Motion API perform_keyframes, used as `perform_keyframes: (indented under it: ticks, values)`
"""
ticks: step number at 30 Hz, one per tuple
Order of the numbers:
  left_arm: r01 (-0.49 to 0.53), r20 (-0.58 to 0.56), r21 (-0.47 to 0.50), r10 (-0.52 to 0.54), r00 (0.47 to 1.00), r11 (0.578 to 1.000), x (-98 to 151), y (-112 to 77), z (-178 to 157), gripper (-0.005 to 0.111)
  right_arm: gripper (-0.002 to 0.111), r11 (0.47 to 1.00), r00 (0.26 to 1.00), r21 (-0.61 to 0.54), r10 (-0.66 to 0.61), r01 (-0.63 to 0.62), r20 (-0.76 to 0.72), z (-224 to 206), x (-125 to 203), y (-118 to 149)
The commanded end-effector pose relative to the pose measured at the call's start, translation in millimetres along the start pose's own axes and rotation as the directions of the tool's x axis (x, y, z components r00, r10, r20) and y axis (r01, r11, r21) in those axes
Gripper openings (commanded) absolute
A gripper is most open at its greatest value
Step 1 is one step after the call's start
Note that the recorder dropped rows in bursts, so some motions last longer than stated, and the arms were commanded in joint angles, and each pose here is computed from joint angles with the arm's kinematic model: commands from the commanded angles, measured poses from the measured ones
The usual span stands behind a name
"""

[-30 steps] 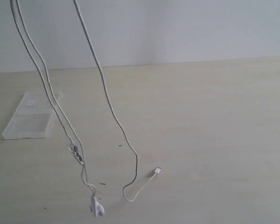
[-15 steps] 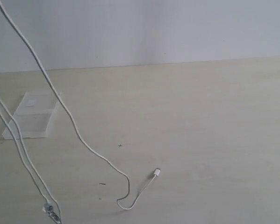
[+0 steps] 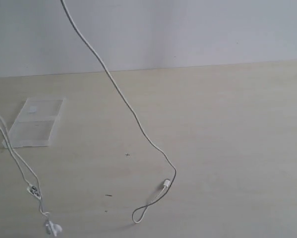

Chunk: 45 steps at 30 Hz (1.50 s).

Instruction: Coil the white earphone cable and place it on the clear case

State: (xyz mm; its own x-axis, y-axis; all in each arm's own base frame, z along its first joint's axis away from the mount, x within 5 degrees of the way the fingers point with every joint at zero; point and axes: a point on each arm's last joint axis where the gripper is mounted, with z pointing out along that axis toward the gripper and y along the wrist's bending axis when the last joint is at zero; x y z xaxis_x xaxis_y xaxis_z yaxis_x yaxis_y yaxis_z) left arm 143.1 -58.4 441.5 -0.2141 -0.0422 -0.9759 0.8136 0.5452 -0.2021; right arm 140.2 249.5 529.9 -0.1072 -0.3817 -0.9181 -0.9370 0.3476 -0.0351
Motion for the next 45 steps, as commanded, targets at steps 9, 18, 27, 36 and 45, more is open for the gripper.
perform_keyframes:
  ticks: [9, 18, 27, 36, 45]
  values:
    - [-0.070, 0.007, 0.002, 0.070, 0.997, 0.998, -1.3, -2.1, -1.0, 0.060, 0.000, 0.998, 0.997, 0.055, -0.012, 0.016, -0.074, -7.2, 5.8, -4.2]
    - [-0.096, 0.007, 0.002, 0.096, 0.995, 0.995, -1.3, -2.1, -1.0, 0.060, 0.000, 0.998, 0.995, 0.054, -0.011, 0.016, -0.098, -0.7, 8.1, -5.4]
    - [-0.152, 0.004, 0.043, 0.152, 0.988, 0.987, -0.4, -6.6, 2.7, 0.060, 0.000, 0.994, 1.000, -0.109, 0.002, -0.005, -0.029, 17.3, 2.9, 6.4]
    - [-0.154, 0.002, 0.054, 0.155, 0.988, 0.987, 0.0, -7.0, 4.1, 0.046, 0.000, 0.990, 1.000, -0.141, 0.012, -0.012, -0.001, 20.9, 0.7, 8.6]
    - [-0.170, 0.011, 0.040, 0.170, 0.985, 0.985, -1.1, -8.5, 2.9, 0.000, 0.003, 0.992, 1.000, -0.130, 0.006, -0.007, -0.005, 21.0, 1.0, 7.6]
